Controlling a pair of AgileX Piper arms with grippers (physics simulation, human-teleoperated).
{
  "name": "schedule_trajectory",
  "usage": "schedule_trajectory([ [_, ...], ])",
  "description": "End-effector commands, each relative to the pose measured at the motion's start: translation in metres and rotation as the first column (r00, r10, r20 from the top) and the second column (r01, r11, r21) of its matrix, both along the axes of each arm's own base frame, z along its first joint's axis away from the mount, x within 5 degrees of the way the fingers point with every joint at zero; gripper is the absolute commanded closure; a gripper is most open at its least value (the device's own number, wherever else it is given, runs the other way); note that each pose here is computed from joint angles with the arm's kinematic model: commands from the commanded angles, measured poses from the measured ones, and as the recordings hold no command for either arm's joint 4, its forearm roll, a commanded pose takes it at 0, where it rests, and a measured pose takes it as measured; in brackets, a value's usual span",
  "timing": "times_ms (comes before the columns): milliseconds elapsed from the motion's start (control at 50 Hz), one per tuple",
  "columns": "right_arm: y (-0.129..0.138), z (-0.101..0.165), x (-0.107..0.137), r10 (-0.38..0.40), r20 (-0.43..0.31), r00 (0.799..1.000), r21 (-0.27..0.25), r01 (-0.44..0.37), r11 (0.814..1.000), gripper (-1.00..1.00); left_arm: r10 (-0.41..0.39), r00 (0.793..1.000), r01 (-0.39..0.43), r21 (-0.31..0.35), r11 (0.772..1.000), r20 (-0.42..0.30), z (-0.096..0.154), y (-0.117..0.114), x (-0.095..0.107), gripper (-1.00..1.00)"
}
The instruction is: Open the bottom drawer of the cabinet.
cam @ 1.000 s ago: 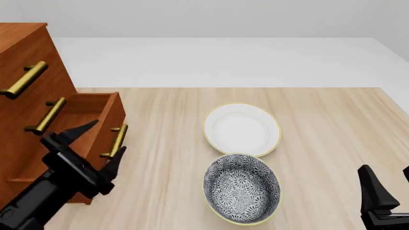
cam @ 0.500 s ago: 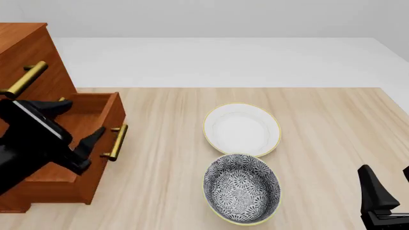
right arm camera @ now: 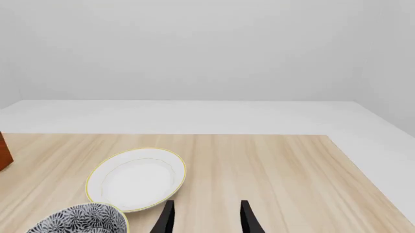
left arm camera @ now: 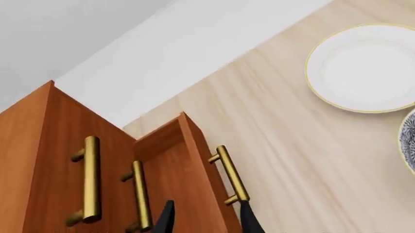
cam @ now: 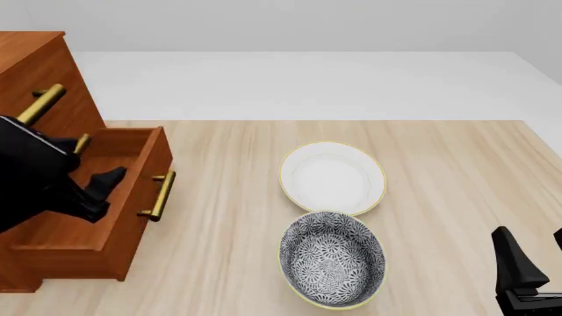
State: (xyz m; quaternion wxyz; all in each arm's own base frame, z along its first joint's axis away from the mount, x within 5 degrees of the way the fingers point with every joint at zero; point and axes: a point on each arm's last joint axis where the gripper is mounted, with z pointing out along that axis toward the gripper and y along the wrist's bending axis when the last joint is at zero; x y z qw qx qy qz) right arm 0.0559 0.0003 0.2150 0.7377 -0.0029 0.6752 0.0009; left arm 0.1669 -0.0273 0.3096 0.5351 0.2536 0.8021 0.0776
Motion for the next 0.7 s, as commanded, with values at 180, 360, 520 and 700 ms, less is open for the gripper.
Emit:
schedule_trajectory([
  [180, 0.000, 0.000, 0.000, 0.000, 0.000, 1.000, 0.000, 0.000, 1.000, -1.00, 0.059, 0.992, -0.065, -0.046, 0.997, -0.110, -0.014, 0.002, 0.021, -1.00],
  [360, 0.000, 0.000, 0.000, 0.000, 0.000, 1.000, 0.000, 0.000, 1.000, -1.00, 0.105, 0.983, -0.119, -0.082, 0.990, -0.151, -0.017, 0.006, 0.031, -1.00],
  [520, 0.000, 0.000, 0.000, 0.000, 0.000, 1.000, 0.000, 0.000, 1.000, -1.00, 0.142, 0.972, -0.167, -0.122, 0.978, -0.186, -0.024, 0.008, 0.039, -1.00],
  [700, 0.000, 0.000, 0.000, 0.000, 0.000, 1.000, 0.000, 0.000, 1.000, -1.00, 0.167, 0.961, -0.201, -0.143, 0.969, -0.221, -0.034, 0.009, 0.046, -1.00],
])
